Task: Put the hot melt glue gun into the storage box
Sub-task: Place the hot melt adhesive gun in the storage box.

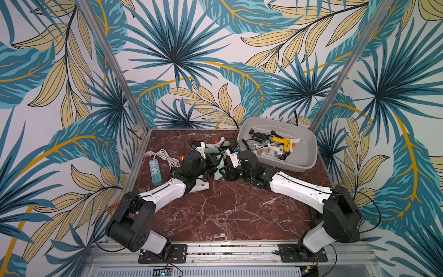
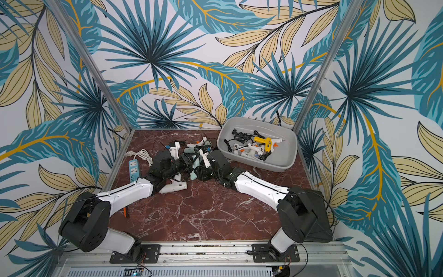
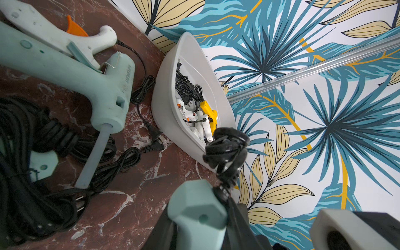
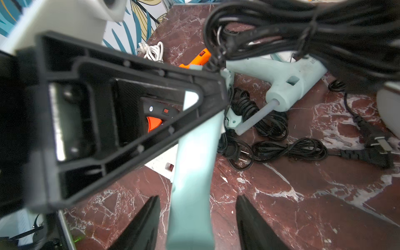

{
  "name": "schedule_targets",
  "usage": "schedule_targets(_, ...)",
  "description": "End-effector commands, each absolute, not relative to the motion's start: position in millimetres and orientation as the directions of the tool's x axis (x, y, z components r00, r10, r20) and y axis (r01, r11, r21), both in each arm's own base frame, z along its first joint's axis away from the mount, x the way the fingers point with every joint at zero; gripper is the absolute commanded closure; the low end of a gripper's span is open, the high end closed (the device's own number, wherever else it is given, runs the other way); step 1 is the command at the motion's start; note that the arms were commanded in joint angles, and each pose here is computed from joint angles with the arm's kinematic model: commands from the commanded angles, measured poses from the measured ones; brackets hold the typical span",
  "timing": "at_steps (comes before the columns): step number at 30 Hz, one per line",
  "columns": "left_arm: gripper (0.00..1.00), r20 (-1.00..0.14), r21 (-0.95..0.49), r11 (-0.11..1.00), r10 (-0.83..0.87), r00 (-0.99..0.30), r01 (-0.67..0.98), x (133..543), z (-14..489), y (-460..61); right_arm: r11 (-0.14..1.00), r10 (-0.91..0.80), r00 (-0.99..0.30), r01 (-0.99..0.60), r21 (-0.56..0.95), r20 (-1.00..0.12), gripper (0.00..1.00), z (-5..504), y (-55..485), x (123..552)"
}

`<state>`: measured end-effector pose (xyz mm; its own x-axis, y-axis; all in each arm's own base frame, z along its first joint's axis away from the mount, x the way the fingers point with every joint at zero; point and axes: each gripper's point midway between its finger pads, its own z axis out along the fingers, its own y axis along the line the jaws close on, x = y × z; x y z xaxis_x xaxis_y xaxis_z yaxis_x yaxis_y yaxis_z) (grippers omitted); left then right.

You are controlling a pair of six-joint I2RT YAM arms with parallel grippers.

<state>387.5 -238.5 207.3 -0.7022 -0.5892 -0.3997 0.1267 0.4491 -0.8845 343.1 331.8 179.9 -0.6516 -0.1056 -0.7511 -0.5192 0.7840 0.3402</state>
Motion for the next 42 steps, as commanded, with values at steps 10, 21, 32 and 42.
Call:
schedule_targets(10, 0.98, -0.425, -0.899, 0.377, -0.628, -0.652, 0.223, 399, 251, -241, 0.818, -0.103, -0.620, -0.498, 0.289, -0.778, 0.79, 192, 328, 354)
schedule_targets(21, 0.00, -0.476, -0.876, 0.395, -0.626, -0.618, 0.275, 398, 270, -233, 0.929, -0.086, -0.563, -0.344, 0.138, -0.822, 1.00, 223, 281, 367)
schedule_targets(32, 0.00, -0.629, -0.765, 0.611, -0.641, -0.440, 0.203, 373, 279, -168, 0.975, -0.146, -0.550, 0.062, -0.215, -0.822, 1.00, 284, 171, 412)
schedule_targets(42, 0.00, -0.716, -0.648, 0.760, -0.582, -0.385, 0.056, 348, 258, -121, 0.871, -0.233, -0.632, 0.202, -0.447, -0.739, 1.00, 275, 125, 497)
